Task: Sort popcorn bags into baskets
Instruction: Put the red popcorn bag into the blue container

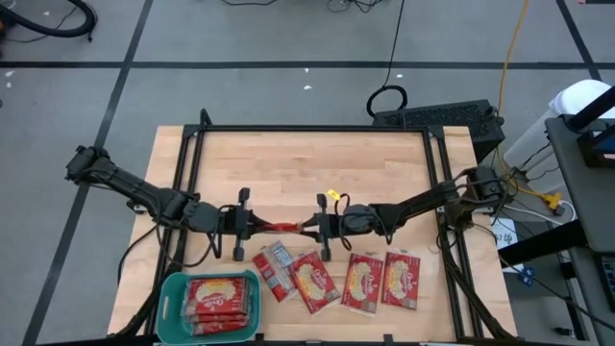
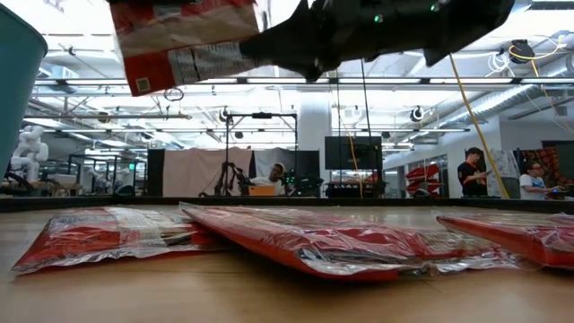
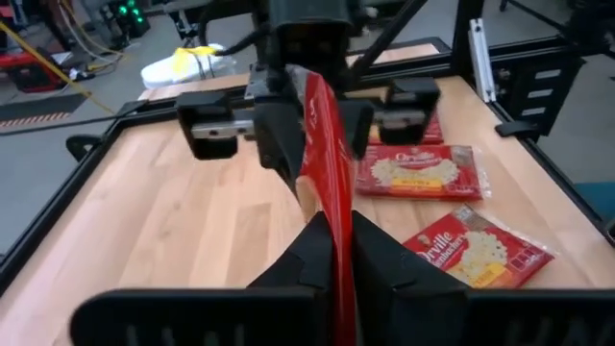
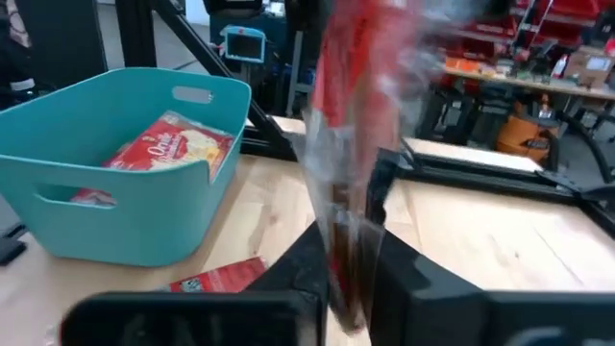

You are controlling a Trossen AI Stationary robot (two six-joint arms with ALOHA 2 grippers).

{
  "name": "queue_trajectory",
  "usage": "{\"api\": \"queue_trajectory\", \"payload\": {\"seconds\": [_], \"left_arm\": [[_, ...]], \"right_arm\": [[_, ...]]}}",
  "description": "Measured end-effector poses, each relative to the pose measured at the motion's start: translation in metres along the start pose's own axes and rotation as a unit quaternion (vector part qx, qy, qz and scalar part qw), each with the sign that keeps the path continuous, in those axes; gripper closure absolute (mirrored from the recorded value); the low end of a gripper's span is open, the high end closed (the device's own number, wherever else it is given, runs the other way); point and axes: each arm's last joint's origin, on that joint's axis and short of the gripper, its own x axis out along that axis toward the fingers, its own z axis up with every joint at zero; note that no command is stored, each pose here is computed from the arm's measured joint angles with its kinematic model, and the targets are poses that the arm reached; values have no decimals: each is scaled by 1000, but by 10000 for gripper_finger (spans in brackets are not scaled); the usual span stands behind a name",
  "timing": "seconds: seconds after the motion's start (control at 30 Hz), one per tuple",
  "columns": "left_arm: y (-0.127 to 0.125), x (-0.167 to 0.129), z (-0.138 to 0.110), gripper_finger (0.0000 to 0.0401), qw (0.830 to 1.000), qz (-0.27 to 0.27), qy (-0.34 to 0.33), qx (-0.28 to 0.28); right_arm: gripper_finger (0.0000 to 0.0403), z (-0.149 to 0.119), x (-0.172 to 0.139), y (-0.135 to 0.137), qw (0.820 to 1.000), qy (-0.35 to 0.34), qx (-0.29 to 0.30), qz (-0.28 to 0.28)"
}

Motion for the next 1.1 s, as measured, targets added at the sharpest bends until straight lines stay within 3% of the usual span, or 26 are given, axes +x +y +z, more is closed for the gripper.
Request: {"api": "queue_trajectory", "payload": {"seconds": [0.1, 0.27, 0.73, 0.93, 1.1], "left_arm": [[-3, -1, 0, 366, 1000, -6, 0, -5], [-3, -1, 0, 327, 1000, 3, -2, -27], [17, 6, 1, 228, 998, 20, -2, -52], [33, 9, -2, 254, 996, -14, 29, -80], [40, 6, 20, 277, 993, -15, 89, -74]], "right_arm": [[361, 5, -5, 2, 1000, 7, 8, -4], [397, 9, -8, 3, 999, 9, 17, -29], [402, 8, -8, 3, 998, 12, 39, -55], [402, 6, -8, 2, 997, 23, 40, -57], [403, 2, -8, -4, 996, 40, 51, -65]]}}
